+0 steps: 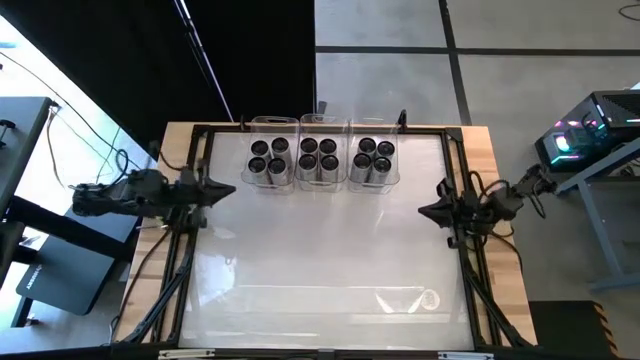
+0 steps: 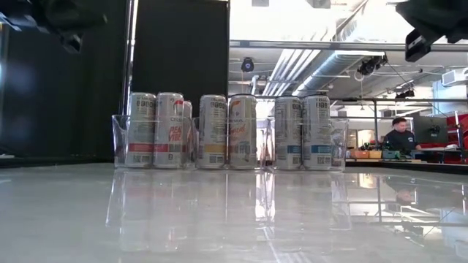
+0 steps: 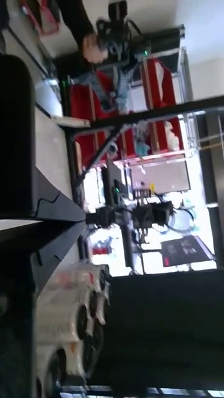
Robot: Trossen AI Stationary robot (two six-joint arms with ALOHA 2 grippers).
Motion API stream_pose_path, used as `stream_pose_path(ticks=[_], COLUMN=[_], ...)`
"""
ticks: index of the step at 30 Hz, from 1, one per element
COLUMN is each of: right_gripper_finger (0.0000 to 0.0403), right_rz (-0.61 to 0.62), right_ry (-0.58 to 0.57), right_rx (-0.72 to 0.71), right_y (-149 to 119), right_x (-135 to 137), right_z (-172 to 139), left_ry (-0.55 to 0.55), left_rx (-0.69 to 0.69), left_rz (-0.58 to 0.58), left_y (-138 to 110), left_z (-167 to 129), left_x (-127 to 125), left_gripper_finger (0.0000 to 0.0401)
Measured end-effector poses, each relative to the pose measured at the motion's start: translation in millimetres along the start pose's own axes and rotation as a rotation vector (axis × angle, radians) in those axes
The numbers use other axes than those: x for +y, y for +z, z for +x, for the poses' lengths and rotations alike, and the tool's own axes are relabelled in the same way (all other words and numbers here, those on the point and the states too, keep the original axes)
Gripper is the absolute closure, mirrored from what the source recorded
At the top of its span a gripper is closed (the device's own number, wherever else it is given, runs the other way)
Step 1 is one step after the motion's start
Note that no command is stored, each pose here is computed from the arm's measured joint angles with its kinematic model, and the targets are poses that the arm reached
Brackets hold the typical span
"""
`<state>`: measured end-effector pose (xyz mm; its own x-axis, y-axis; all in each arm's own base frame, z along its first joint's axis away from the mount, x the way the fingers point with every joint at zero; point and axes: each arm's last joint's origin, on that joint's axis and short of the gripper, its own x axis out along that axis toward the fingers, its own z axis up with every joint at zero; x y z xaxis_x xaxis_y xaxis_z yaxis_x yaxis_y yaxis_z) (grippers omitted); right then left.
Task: Sort soda cans
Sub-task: Return to Home Position
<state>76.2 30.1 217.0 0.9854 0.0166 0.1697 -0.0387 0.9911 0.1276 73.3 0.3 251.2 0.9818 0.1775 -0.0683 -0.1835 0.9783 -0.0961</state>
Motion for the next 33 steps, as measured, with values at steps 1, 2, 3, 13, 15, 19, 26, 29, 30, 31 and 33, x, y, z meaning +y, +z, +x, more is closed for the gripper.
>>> stream_pose_path(ticks=[1,2,3,13,15,19,26,29,30,31,33], right_gripper_finger=[0.0403,0.0403,0.0403,0.0403,0.0403,0.0403,0.0403,0.0403,0.0403,0.0403,0.0403], right_rz=[-0.006,-0.014,-0.024,-0.018,0.006,0.021,0.019,0.023,0.023,0.022,0.014], right_ry=[-0.007,-0.018,-0.033,-0.068,-0.08,-0.049,0.026,0.063,0.064,0.062,0.063], right_rx=[-0.008,-0.016,-0.02,-0.04,-0.025,0.0,-0.005,-0.01,0.0,0.009,0.012], right_y=[0.6,1.4,1.6,3.3,1.9,0.1,-9.6,-28.1,-32.4,-33.2,-33.5], right_x=[-1.4,-3.0,-4.8,-20.2,-23.3,-26.6,-28.3,-29.6,-30.0,-30.2,-30.2], right_z=[0.6,1.3,2.0,7.3,8.7,11.1,15.6,16.9,17.0,17.0,17.0], left_ry=[-0.027,-0.042,-0.047,-0.085,-0.084,-0.096,-0.122,-0.124,-0.134,-0.141,-0.147], left_rx=[-0.03,-0.064,-0.088,-0.186,-0.18,-0.152,-0.121,-0.119,-0.119,-0.117,-0.108], left_rz=[0.003,0.002,0.0,0.021,0.023,0.048,0.081,0.079,0.076,0.076,0.07], left_y=[2.1,4.4,5.6,-14.0,-24.0,-43.8,-66.8,-72.0,-73.6,-74.5,-75.7], left_z=[-3.1,-6.6,-10.0,1.7,7.2,15.8,23.9,25.7,26.1,26.4,26.6], left_x=[0.2,0.7,1.6,-0.1,-0.5,-1.0,-1.5,-1.5,-1.7,-1.9,-2.0], left_gripper_finger=[0.0401,0.0401,0.0401,0.0401,0.0401,0.0401,0.0401,0.0401,0.0401,0.0401,0.0401])
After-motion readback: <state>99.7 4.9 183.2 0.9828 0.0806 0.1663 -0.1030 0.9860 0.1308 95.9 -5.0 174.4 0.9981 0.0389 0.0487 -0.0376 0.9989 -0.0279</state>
